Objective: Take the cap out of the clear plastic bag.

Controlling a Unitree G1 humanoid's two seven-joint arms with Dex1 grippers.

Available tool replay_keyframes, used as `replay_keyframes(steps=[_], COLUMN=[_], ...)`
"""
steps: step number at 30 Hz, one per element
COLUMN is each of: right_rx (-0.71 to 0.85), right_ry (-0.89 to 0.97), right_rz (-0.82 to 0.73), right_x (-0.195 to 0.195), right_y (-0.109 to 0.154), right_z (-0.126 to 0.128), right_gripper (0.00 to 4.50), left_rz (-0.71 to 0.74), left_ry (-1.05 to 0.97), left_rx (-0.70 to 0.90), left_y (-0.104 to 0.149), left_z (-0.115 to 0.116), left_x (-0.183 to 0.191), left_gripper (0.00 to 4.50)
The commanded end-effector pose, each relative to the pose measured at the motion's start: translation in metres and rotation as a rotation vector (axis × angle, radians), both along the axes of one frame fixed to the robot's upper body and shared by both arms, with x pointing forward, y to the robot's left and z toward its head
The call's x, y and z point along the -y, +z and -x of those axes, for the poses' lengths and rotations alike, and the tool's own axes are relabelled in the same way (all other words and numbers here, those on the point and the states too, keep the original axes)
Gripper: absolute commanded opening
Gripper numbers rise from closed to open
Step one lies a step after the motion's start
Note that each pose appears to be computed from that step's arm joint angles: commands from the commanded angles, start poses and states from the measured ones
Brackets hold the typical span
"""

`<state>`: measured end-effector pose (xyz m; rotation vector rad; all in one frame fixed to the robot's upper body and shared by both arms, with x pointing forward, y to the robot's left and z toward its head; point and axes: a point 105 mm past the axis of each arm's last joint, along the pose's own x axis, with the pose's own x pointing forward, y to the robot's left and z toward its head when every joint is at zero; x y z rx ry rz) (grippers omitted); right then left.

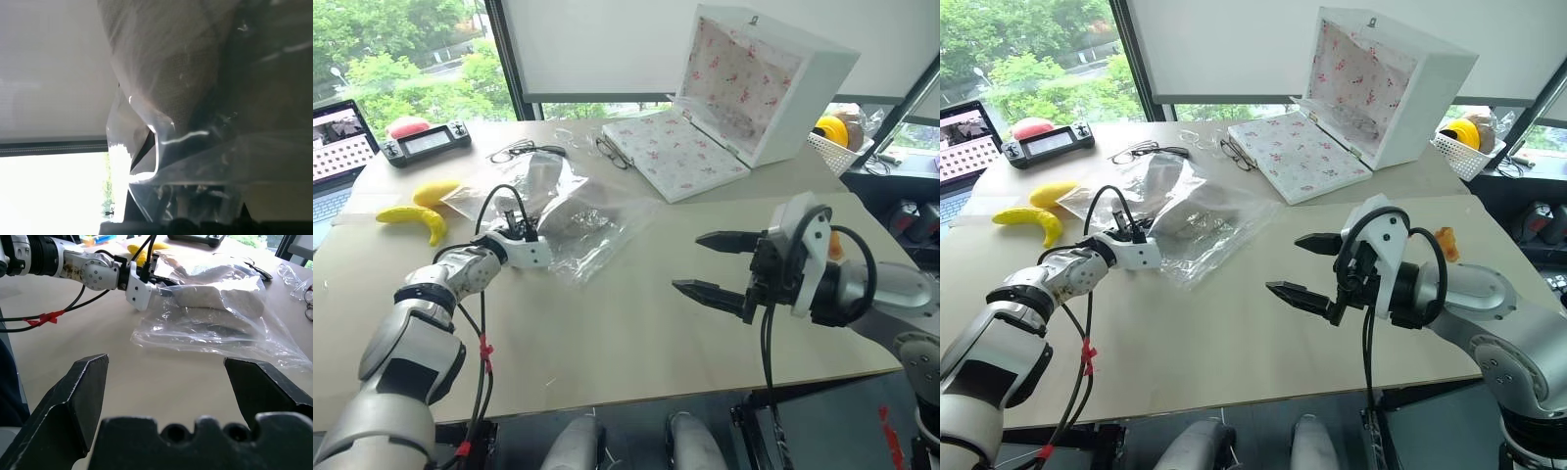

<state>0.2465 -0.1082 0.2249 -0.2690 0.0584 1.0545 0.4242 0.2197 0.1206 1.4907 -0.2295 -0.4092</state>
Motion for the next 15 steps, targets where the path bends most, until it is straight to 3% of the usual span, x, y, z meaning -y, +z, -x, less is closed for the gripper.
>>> replay_keyframes(steps=[1,5,10,14,15], right_rx=[0.062,0.064,0.063,0.064,0.065], right_ry=[0.004,-0.001,-0.004,-0.002,-0.003], right_rz=[-0.015,-0.016,-0.016,-0.017,-0.018], right_x=[-0.001,0.000,0.000,0.000,0.000], right_y=[0.012,0.012,0.011,0.010,0.009], right_z=[0.000,-0.001,-0.003,-0.004,-0.004], right_gripper=[4.50,4.50,4.50,4.50,4.50], left_rz=[-0.005,-0.019,-0.118,-0.451,-0.505], left_ry=[-0.208,-0.669,-0.912,-0.868,-0.780], left_rx=[0.072,0.155,0.105,0.207,0.243], left_y=[0.008,0.031,0.026,0.023,0.029], left_z=[0.013,0.060,0.091,0.067,0.054], left_x=[0.030,0.072,0.073,0.039,0.030], left_gripper=[0.04,0.04,0.04,0.04,0.04])
